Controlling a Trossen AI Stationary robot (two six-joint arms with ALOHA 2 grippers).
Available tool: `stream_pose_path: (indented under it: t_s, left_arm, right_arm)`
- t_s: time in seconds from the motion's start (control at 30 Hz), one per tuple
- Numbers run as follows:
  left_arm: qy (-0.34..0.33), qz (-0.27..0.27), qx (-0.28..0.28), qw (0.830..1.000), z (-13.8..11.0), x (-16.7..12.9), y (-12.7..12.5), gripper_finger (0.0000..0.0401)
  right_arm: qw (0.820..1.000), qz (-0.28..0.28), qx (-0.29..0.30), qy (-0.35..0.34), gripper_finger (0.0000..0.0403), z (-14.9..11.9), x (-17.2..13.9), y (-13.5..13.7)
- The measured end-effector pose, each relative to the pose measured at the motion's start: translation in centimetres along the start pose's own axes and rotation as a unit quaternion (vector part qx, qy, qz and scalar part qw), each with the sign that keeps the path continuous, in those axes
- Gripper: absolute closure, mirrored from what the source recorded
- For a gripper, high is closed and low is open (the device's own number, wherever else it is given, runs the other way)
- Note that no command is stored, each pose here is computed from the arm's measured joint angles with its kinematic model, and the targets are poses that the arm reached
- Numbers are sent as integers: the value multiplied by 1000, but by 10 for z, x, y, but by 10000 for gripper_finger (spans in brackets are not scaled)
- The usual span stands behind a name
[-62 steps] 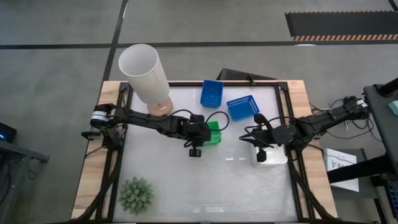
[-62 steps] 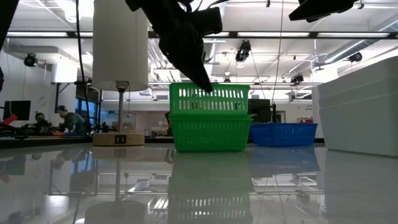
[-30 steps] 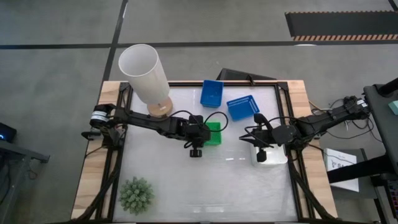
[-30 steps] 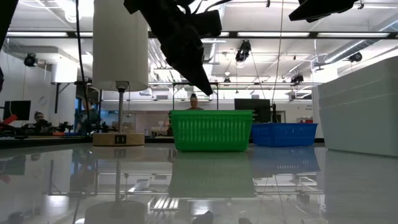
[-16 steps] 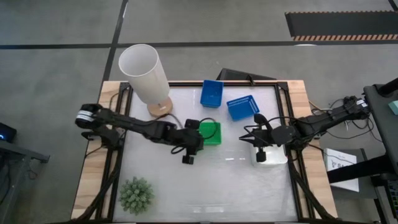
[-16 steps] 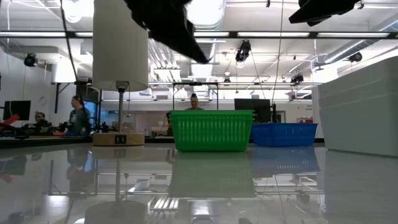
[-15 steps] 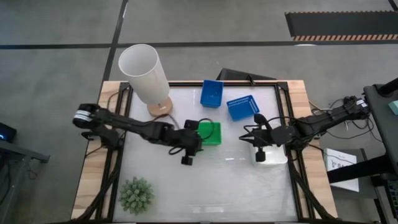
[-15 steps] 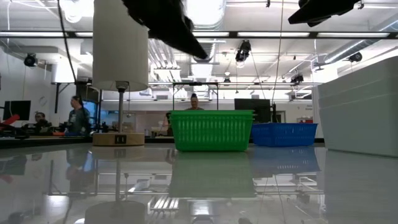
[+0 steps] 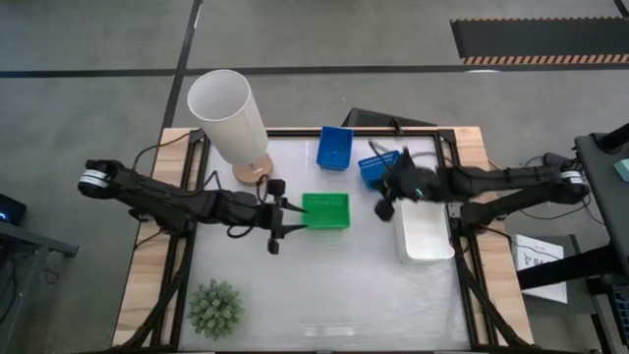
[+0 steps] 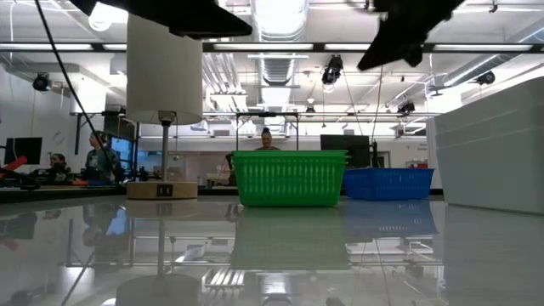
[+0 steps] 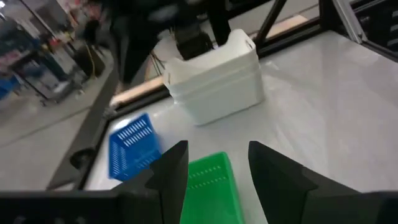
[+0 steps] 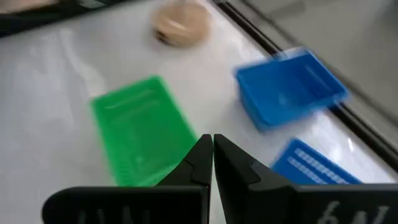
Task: Stack baskets by color
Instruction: Stack the right blue bin on top of the left blue bins
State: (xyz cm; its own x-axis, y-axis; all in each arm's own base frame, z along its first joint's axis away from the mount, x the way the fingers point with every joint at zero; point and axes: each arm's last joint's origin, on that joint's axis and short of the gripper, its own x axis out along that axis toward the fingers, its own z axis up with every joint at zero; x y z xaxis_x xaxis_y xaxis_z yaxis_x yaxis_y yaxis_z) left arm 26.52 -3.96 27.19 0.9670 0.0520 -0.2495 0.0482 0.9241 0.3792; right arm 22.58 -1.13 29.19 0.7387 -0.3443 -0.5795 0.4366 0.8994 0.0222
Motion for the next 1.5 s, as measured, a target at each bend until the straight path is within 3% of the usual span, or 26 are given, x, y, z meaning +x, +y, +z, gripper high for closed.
stream_pose_path:
  t_s: [0.23, 0.43, 0.73, 0.93, 1.17, 1.5]
  left_arm:
    - [-11, 28, 35, 999, -1, -17, 8, 248]
    - [-15, 54, 55, 997, 0, -28, 12, 248]
    - [-25, 68, 69, 995, 3, -36, 16, 248]
    - [-23, 72, 69, 995, 2, -36, 16, 248]
    - [-19, 71, 70, 995, 0, -35, 15, 248]
    - [-17, 72, 70, 995, -2, -35, 14, 248]
  right_arm:
    - [983, -61, 90, 150, 394, 30, 46, -48]
    - [954, -81, 115, 265, 366, 32, 86, -67]
    - [928, -103, 123, 336, 267, 24, 136, -68]
    - [916, -112, 126, 364, 234, 13, 159, -68]
    - [908, -140, 125, 375, 249, 5, 169, -73]
    - [902, -150, 127, 383, 340, -4, 184, -74]
